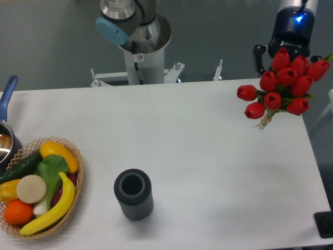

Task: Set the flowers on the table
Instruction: 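Carry the red tulip bouquet in the gripper down toward the table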

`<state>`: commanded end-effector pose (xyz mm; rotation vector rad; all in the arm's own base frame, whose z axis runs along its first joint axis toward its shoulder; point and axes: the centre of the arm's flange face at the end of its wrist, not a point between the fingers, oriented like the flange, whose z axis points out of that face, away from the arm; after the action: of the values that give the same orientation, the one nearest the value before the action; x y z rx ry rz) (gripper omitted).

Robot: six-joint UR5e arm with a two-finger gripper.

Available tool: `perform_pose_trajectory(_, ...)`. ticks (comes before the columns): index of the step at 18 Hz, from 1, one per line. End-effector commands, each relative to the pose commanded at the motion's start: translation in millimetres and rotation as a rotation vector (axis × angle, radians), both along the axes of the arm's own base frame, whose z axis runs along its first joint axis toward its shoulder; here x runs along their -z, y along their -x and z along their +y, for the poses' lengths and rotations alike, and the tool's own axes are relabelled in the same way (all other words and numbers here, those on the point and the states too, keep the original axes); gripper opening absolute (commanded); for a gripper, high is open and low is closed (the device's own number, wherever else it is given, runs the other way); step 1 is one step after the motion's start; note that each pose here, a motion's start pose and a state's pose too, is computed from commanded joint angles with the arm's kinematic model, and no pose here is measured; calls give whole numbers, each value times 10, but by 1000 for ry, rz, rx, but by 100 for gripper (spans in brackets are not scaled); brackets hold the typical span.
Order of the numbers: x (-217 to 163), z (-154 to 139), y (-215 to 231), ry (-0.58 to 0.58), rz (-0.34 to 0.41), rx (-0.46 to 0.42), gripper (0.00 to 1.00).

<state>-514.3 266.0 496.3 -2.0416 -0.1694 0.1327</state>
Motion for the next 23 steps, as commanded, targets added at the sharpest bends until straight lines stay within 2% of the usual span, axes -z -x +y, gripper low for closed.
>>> perform_pose_trajectory(5,41,117,-51,114,20,-27,49)
perform_pose_trajectory(10,88,85,-97,193,30,-64,49)
perform_pose_trajectory(17,256,436,-305,437,74,-86,49)
perform_pose_trajectory(23,523,750,-471,623,95,-71,49)
